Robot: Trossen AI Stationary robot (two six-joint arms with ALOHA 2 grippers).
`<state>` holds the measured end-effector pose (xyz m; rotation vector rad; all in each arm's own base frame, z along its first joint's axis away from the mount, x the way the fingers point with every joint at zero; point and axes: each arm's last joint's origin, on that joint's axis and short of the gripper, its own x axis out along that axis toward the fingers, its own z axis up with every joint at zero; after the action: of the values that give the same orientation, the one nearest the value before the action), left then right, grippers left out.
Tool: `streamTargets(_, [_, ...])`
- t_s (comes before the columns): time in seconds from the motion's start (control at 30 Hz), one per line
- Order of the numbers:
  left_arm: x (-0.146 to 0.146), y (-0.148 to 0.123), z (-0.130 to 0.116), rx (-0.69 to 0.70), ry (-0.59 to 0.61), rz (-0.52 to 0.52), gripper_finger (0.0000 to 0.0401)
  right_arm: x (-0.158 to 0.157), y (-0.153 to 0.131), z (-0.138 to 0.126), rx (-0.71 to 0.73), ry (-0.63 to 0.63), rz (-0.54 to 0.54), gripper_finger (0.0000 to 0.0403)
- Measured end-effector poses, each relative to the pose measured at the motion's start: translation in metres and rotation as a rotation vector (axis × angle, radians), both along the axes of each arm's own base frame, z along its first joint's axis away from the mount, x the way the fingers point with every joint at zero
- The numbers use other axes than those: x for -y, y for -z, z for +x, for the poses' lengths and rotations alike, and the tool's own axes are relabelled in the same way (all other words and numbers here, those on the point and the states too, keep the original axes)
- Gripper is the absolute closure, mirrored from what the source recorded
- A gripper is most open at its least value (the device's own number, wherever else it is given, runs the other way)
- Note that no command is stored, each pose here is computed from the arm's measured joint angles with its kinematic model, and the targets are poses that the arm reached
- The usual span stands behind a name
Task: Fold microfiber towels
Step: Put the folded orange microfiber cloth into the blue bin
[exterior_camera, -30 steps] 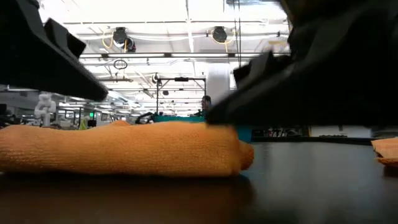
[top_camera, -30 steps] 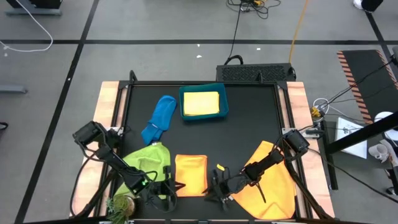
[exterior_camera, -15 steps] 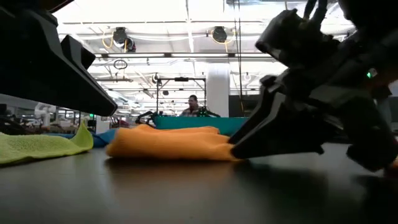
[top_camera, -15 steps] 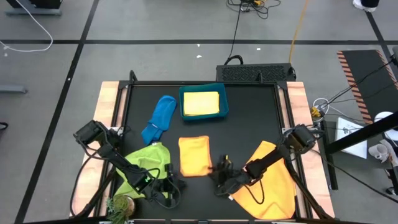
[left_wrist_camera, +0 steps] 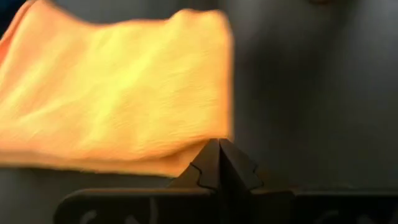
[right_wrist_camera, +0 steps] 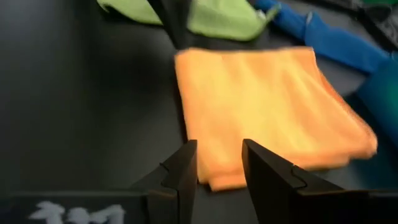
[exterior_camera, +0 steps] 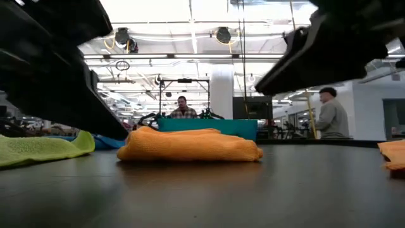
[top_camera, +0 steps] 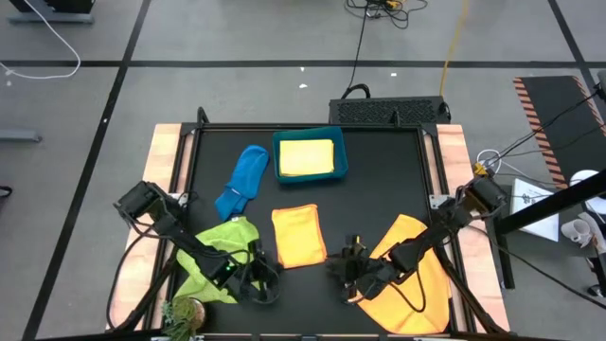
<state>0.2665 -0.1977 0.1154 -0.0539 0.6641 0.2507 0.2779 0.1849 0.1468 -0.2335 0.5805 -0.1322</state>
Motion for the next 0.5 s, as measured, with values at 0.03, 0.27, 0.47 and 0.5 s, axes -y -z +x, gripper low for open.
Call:
streamTargets(0.03, [-0.003,0.001,0.001,-0.01,-0.027,-0.008,0.039,-0.001,-0.001,0.001,0.013,-0.012,-0.004,0.0283])
streamTargets(0.27, [-0.019,0.005,0.004,-0.044,-0.132,-0.03,0.0398,0.013,0.005,0.016,0.02,0.006,-0.033,0.0283])
streamTargets(0.47, [-0.026,0.005,0.009,-0.042,-0.16,-0.036,0.0388,0.039,0.016,0.039,-0.001,-0.026,0.034,0.0283])
streamTargets(0.5, [-0.028,0.005,0.01,-0.046,-0.168,-0.039,0.0388,0.043,0.017,0.043,0.006,-0.035,0.039,0.0283])
